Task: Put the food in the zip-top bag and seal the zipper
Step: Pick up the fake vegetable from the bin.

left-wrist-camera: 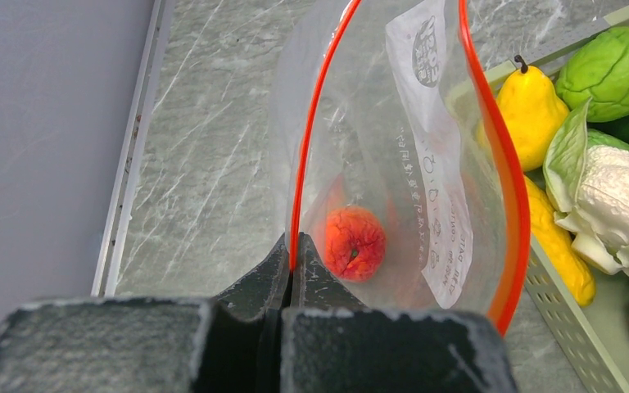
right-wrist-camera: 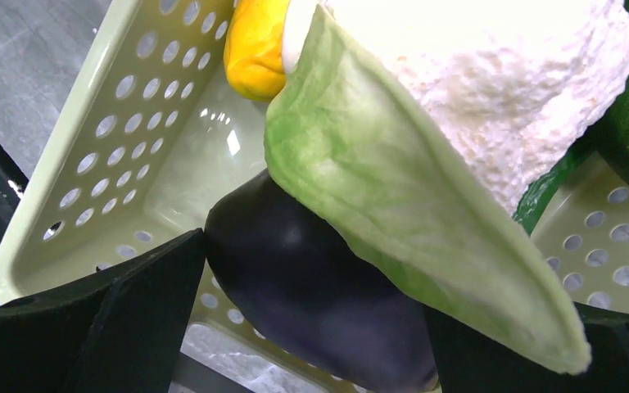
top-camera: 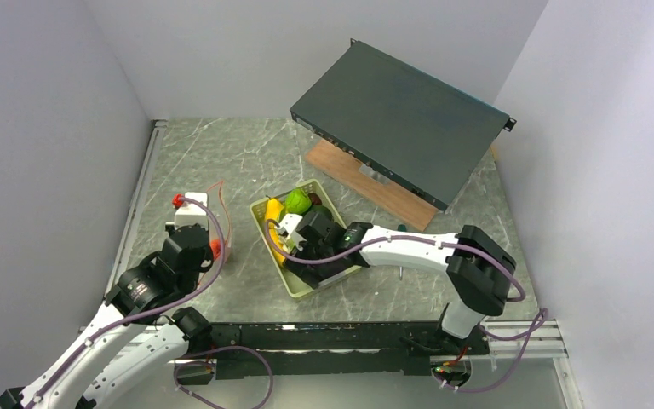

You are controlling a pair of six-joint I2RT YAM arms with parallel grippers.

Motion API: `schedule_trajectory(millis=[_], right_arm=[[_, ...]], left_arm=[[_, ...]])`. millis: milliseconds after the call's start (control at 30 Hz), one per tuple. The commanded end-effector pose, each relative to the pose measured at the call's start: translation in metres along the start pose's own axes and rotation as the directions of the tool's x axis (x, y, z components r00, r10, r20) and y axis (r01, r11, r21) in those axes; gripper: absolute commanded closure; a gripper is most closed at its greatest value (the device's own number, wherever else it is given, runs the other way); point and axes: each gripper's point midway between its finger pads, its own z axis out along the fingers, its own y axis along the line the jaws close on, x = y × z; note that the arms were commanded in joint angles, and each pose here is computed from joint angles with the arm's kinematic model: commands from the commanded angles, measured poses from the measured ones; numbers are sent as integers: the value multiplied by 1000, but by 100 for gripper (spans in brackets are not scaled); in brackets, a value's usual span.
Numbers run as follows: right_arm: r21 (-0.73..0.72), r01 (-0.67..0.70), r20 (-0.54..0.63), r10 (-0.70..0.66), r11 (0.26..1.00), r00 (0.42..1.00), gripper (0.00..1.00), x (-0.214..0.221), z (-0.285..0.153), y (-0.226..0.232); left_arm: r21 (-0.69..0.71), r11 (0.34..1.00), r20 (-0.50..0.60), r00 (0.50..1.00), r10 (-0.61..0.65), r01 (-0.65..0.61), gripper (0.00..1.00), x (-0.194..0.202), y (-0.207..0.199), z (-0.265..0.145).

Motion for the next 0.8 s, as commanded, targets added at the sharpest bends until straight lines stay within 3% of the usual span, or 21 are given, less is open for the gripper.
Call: schedule_trajectory(millis=[0, 167, 400, 767], right_arm=[[-6, 40, -69, -41, 999, 997, 3, 6, 1, -4], [-28, 45, -80, -47, 999, 996, 5, 7, 18, -2], [2, 44, -44, -44, 999, 998, 18, -8, 11, -5], [3, 22, 188, -22, 1000, 982, 55, -60, -52, -1]], left_arm=[[0, 1000, 15, 1000, -9, 9, 100, -6, -2, 2], [7, 1000, 17, 1000, -9, 9, 100, -6, -3, 2], [4, 1000, 26, 999, -21, 21, 100, -7, -1, 0], [5, 1000, 19, 1000, -13, 13, 100, -6, -2, 1]])
